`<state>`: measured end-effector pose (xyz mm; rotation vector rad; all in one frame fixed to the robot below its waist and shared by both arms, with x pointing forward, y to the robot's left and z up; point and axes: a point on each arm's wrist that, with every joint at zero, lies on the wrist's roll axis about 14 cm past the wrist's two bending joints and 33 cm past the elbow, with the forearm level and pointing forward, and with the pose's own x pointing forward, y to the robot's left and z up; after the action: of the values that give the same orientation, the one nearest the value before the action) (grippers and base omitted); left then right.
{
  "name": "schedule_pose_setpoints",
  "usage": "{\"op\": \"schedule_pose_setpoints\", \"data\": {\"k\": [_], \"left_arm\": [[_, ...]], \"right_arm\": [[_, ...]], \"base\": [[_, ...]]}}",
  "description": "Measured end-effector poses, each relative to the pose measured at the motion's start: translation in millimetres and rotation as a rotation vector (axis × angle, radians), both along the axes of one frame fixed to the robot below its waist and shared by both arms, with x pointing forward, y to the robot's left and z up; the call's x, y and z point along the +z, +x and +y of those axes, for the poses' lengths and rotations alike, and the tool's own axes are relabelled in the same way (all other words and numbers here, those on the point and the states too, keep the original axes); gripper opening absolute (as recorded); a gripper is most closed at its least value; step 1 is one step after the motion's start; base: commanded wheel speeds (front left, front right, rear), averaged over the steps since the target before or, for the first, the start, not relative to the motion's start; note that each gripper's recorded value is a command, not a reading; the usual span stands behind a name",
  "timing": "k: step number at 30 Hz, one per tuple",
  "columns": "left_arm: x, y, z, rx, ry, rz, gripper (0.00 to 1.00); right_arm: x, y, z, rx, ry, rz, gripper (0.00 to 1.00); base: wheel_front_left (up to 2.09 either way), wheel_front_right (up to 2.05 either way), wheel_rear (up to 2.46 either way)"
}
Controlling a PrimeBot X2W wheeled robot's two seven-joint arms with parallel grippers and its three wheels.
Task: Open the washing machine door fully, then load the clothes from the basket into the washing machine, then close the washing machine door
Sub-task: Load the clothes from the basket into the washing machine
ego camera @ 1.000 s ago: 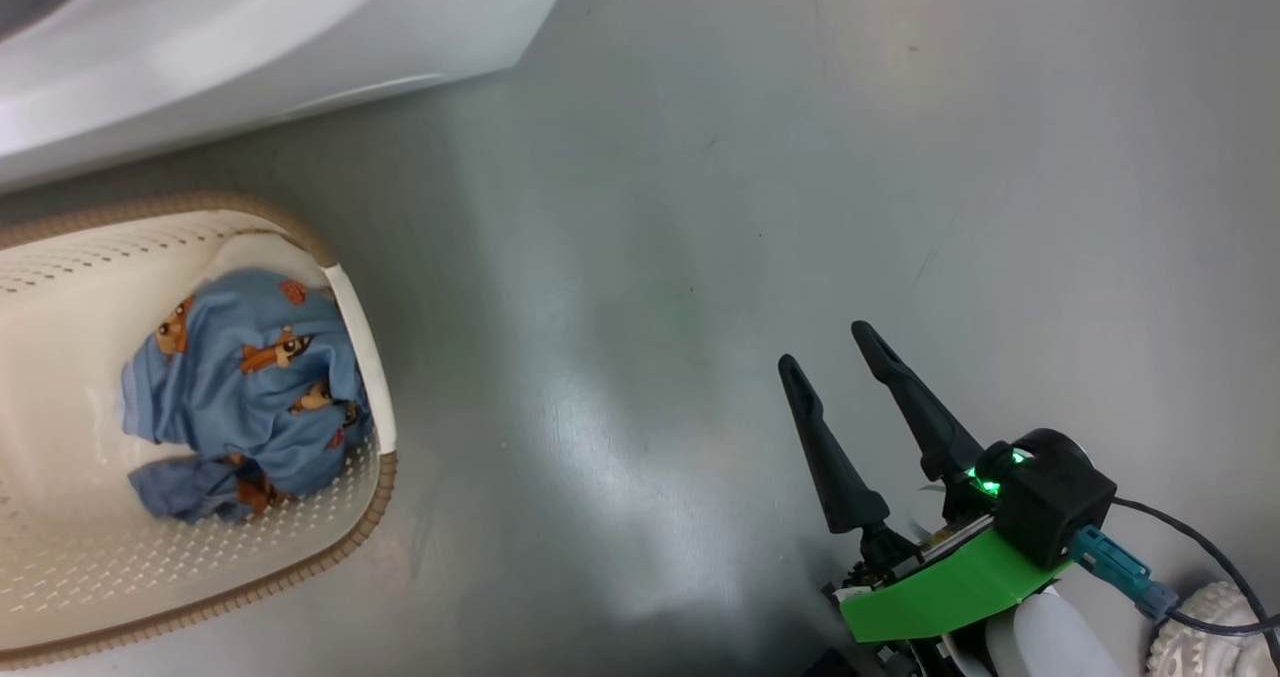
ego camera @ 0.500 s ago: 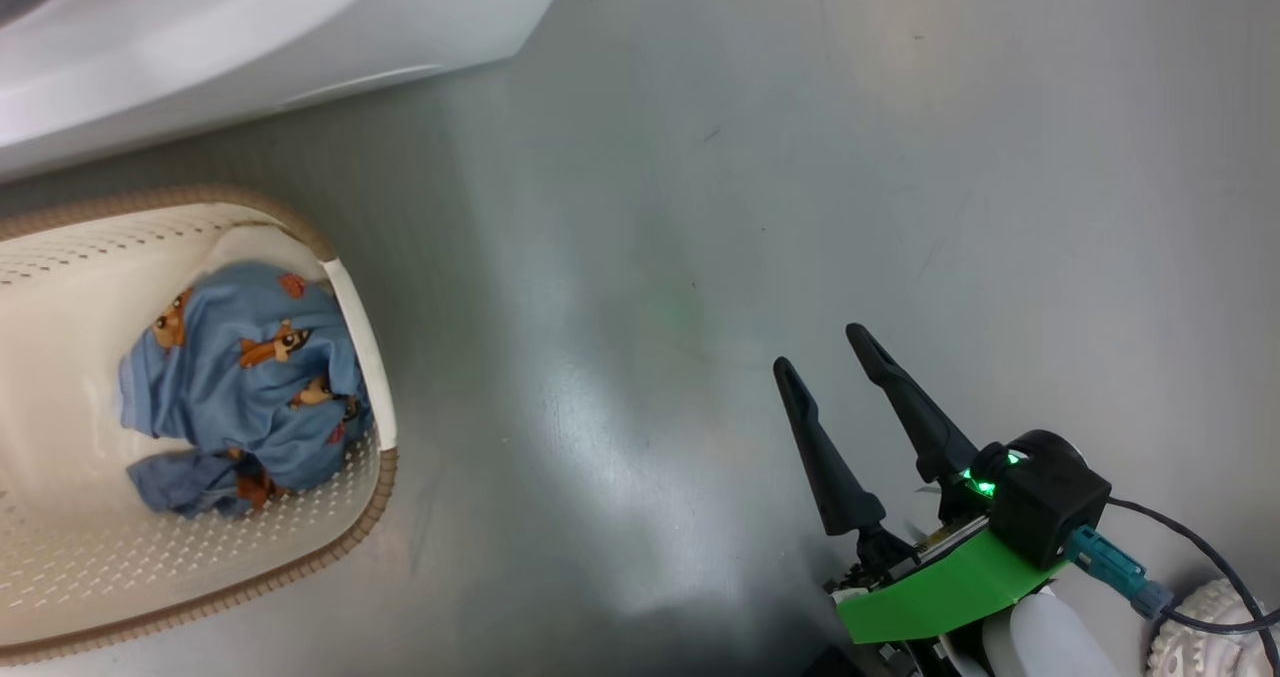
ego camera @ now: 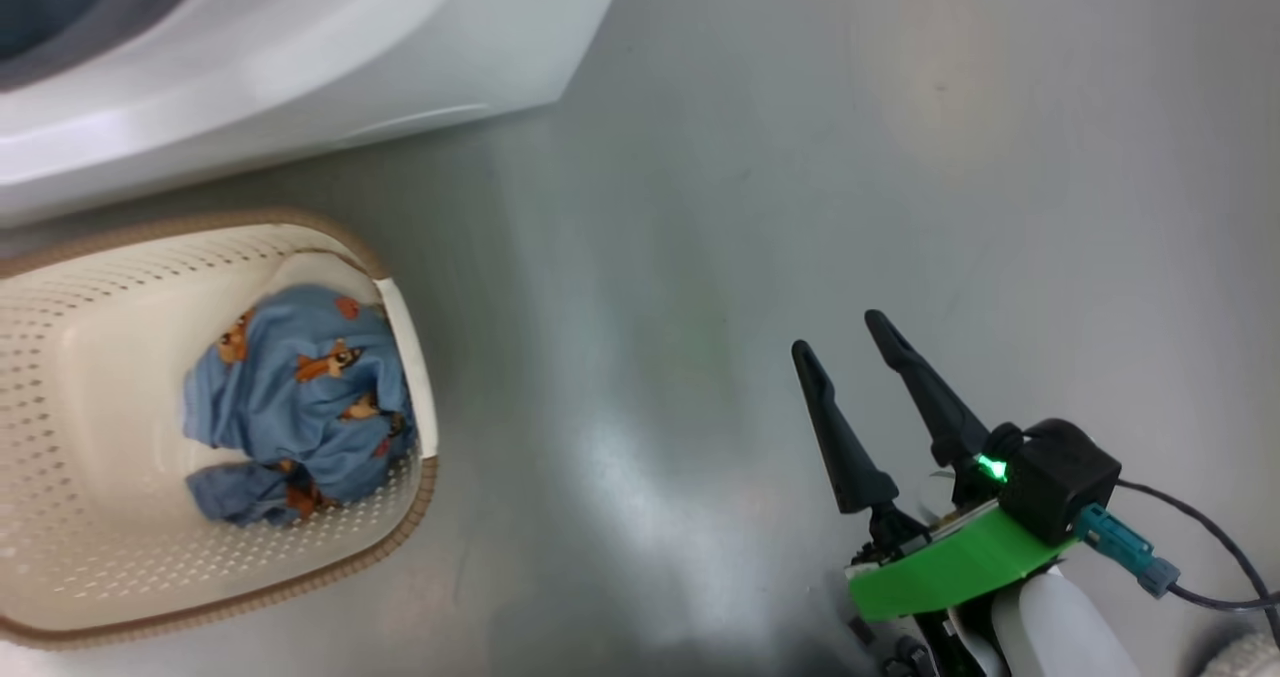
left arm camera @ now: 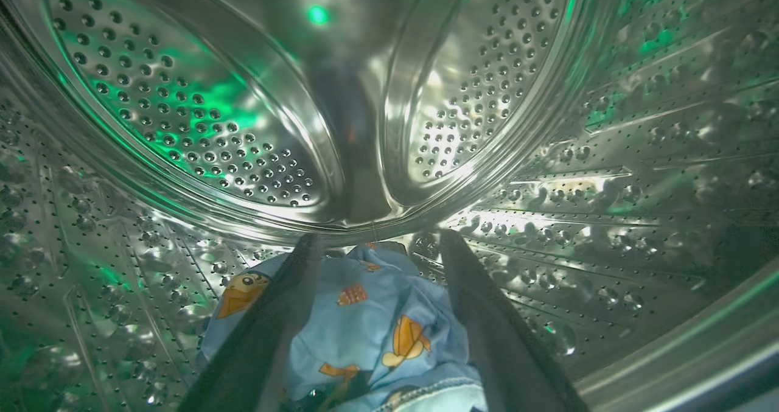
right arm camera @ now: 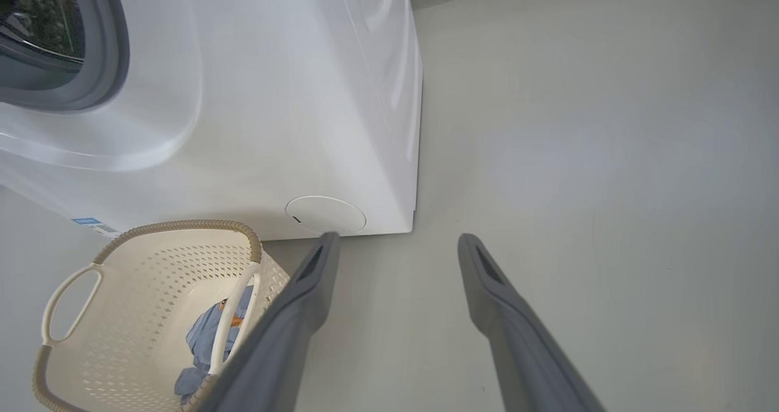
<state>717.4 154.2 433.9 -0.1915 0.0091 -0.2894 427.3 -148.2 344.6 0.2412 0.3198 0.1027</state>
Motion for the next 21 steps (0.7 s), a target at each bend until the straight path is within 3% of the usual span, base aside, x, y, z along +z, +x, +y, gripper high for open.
{"op": "schedule_pose_setpoints", "data": {"k": [21], "left_arm": [[53.6, -76.4, -12.0, -0.033, -0.046, -0.065, 1.00]], "right_arm": [[38.8, 13.2, 5.0, 0.018, -0.001, -0.106, 1.00]], "base": [[0.00, 0.00, 0.00]]}}
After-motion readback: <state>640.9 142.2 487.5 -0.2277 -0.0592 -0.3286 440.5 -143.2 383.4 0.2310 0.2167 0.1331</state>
